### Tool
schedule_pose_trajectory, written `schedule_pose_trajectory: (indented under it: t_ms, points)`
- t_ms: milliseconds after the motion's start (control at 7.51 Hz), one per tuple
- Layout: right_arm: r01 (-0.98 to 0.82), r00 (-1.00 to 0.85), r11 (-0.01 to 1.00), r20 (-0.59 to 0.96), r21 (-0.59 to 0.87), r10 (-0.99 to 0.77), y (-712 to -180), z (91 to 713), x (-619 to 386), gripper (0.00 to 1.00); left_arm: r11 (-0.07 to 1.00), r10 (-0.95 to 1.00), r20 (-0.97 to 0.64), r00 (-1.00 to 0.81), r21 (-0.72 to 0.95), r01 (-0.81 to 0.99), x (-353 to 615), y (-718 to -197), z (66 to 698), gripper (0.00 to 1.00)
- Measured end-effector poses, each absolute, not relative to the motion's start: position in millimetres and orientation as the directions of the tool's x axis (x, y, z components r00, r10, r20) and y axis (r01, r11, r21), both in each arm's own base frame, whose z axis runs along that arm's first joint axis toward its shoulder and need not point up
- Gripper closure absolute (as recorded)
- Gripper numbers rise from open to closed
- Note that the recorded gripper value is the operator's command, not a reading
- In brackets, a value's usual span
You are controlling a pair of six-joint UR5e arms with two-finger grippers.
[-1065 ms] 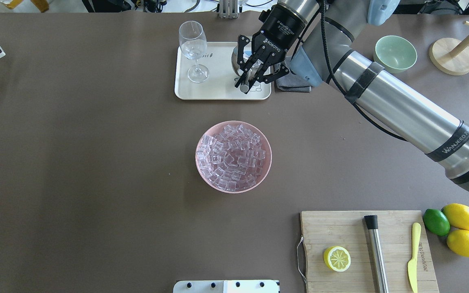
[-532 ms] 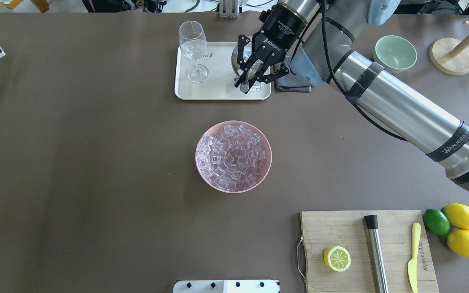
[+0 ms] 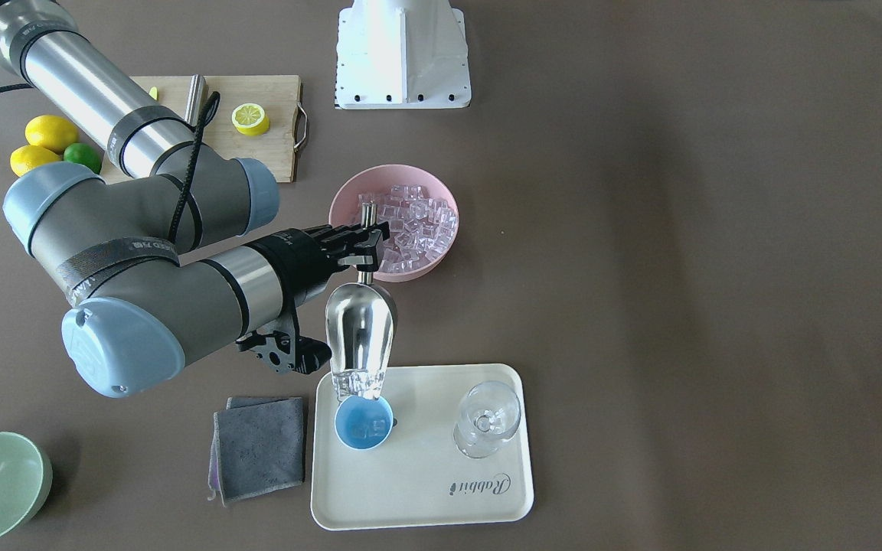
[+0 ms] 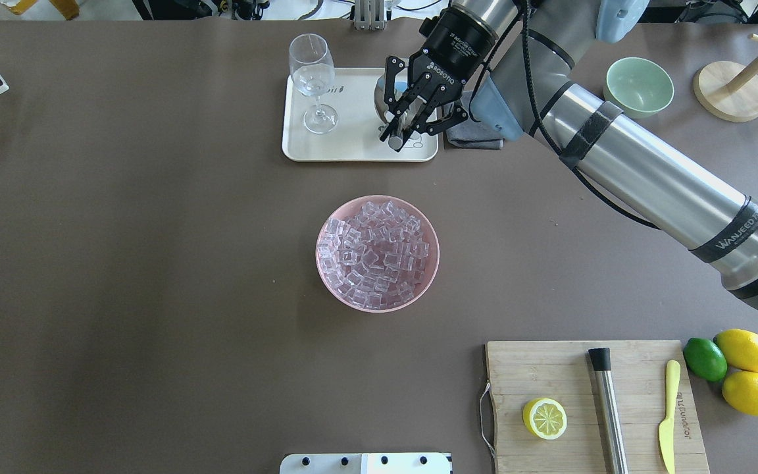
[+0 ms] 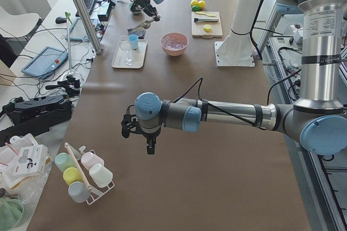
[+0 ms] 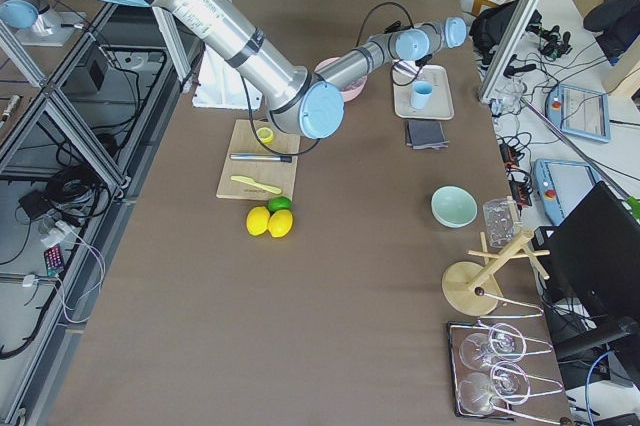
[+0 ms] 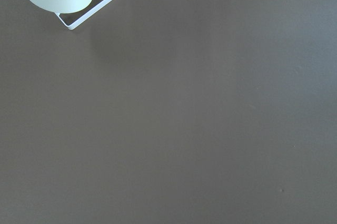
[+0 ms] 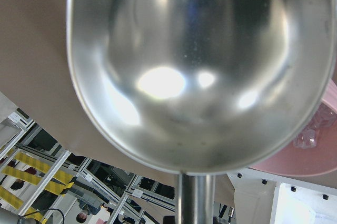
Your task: Put ice in cup with scoop
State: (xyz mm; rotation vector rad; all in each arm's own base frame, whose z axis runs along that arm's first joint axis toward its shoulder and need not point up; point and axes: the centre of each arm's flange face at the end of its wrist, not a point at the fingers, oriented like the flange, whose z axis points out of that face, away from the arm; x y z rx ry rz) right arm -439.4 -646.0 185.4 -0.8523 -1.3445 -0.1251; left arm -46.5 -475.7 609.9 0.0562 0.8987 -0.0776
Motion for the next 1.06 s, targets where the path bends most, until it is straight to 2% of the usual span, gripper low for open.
schedule_pose_trajectory:
  t_ms: [665,1065]
  points:
    - [0.540,0.260,0.714,0.895,-0.446,0.362,-641.3,182.9,-436.8,1.00,0.996,-0.036,-0.781,0.623,0.025,0.089,-48.5,-469.8,608.8,0.02]
    - [0.432,0.332,0.823,0.913,-0.370,0.236,-615.2,200.6,-416.6,1.00,0.996,-0.041,-0.780,0.625,0.018,0.087,-47.9,-470.6,607.1,0.02]
